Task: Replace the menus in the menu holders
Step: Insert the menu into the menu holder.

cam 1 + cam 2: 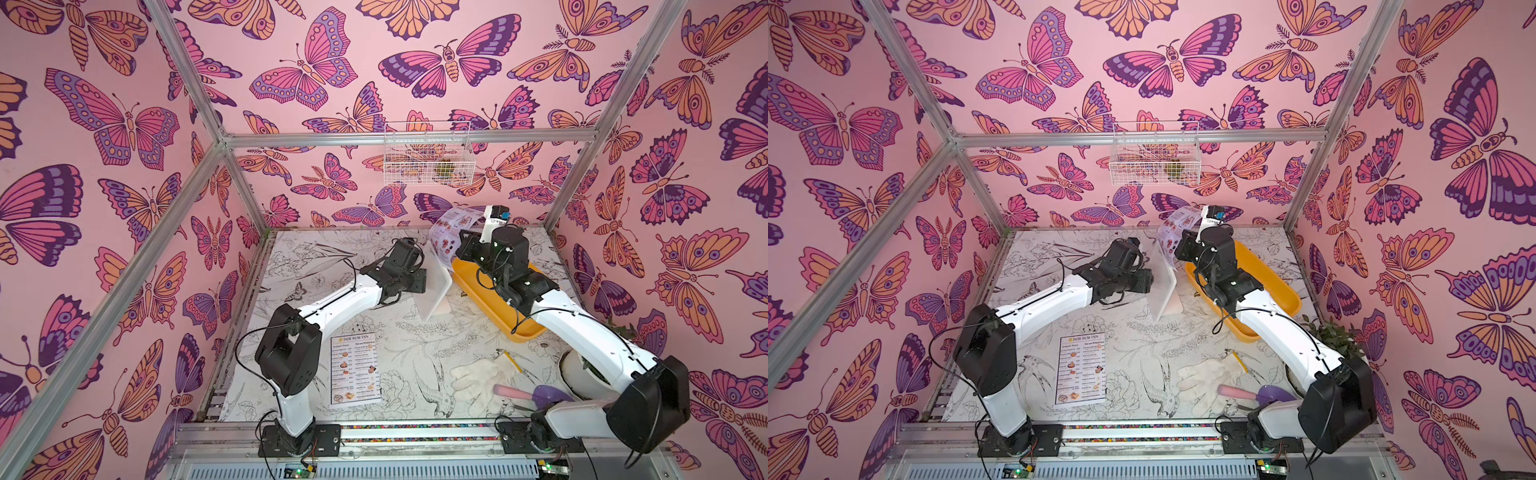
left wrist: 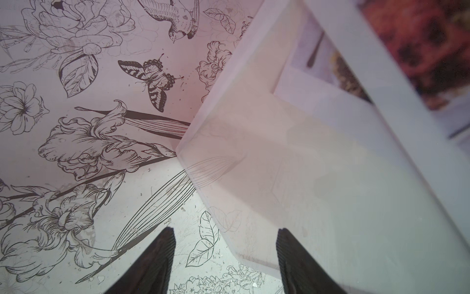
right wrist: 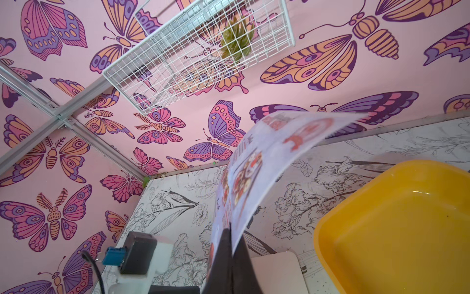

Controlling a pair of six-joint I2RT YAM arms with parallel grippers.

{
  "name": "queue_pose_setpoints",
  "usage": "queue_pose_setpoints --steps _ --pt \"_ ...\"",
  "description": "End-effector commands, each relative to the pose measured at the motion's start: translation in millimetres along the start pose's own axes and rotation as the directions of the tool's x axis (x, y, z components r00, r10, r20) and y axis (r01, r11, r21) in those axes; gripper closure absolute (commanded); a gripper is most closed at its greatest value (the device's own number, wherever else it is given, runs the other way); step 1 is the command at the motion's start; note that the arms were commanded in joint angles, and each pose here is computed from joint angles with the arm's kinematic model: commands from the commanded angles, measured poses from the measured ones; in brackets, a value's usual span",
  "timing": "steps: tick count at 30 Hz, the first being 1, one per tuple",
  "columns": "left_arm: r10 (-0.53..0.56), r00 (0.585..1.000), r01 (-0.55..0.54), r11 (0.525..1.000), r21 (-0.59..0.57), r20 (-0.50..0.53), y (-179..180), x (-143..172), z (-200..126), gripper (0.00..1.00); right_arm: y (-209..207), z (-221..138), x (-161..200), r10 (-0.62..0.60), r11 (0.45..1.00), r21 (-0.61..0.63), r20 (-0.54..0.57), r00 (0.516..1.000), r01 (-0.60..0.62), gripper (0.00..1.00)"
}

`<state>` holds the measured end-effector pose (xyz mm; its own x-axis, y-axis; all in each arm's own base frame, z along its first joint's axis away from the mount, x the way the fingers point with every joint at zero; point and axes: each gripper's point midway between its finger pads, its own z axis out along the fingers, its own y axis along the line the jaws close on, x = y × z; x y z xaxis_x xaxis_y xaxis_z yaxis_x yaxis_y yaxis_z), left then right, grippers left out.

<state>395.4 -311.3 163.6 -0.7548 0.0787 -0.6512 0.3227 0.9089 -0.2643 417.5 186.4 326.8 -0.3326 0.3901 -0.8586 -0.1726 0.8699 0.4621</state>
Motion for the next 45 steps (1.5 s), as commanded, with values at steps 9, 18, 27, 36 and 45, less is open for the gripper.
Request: queue_pose_setpoints --steps 9,18,27,36,45 --pt "0.006 1.000 -0.006 0.999 0.033 -0.001 -13.6 5.2 -6.2 0.33 -0.8 -3.2 -22.0 0.028 0.996 0.083 0.027 0.999 -0.030 1.00" --pt "0.013 1.000 -0.013 0.999 0.039 0.005 -22.8 11.9 -6.9 0.29 -2.3 -6.1 -14.6 0.003 0.995 0.095 -0.007 1.000 -0.002 0.99" --pt "0.020 1.000 -0.021 0.999 0.026 0.024 -20.0 4.8 -7.3 0.29 1.4 -4.2 -6.4 0.018 0.996 0.088 -0.022 1.000 -0.016 1.00" --pt "0.014 0.999 -0.014 1.000 -0.002 0.040 -12.9 1.2 -3.6 0.27 6.3 -1.0 0.6 0.002 0.991 0.135 -0.047 0.999 0.004 1.00" --pt "0.005 0.998 -0.003 1.000 -0.023 0.070 -1.4 -12.8 -6.6 0.26 -0.6 -3.1 -11.7 -0.028 0.983 0.182 0.002 1.000 0.027 0.99"
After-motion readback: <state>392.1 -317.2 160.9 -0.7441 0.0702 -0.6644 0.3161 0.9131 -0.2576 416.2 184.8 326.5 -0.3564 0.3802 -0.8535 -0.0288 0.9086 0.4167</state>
